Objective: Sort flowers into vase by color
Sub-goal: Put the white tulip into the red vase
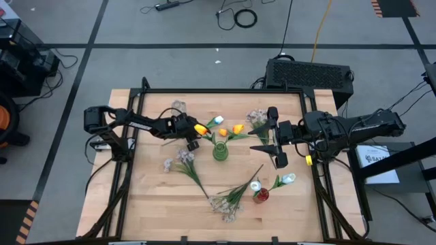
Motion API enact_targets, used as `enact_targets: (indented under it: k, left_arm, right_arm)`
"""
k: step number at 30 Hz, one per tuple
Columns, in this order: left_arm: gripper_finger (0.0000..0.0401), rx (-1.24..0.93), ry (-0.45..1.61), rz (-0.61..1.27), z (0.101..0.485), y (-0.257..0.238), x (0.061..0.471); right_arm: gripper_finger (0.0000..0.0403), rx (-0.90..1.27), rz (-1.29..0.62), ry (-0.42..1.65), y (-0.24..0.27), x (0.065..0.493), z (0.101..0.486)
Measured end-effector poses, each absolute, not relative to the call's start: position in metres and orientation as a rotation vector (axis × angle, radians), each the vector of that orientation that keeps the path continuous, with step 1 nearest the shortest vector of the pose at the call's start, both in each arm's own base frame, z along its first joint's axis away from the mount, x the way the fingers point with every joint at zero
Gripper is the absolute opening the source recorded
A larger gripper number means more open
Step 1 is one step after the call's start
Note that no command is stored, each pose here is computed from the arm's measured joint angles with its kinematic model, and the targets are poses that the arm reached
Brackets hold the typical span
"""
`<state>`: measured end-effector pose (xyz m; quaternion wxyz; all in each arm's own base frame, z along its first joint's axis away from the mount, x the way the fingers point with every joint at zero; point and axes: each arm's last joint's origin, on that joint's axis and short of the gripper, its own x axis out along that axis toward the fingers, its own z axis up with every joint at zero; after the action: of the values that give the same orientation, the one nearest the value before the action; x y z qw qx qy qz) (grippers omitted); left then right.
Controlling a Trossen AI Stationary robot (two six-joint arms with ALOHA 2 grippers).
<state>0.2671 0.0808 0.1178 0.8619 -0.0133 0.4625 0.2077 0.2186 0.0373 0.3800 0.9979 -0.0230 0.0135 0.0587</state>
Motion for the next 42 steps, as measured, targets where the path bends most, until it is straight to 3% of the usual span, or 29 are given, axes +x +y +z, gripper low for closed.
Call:
enact_targets:
  k: [14, 27, 34, 42]
  left_arm:
    - [0.001, 0.026, 0.97, 0.418, 0.128, 0.077, 0.276]
    - [0.0003, -0.068, 1.006, 0.465, 0.168, 0.069, 0.284]
    - [0.0002, -0.185, 0.869, 0.517, 0.209, 0.062, 0.27]
    - [0.0002, -0.151, 0.716, 0.549, 0.25, 0.044, 0.248]
  right_arm:
    - [0.0208, -0.05, 0.117, 0.029, 0.037, 0.219, 0.38]
    - [0.0208, -0.051, 0.118, 0.041, 0.037, 0.219, 0.379]
    - [0.0208, -0.05, 0.118, 0.046, 0.037, 0.219, 0.378]
    - [0.0208, -0.048, 0.118, 0.047, 0.037, 0.219, 0.378]
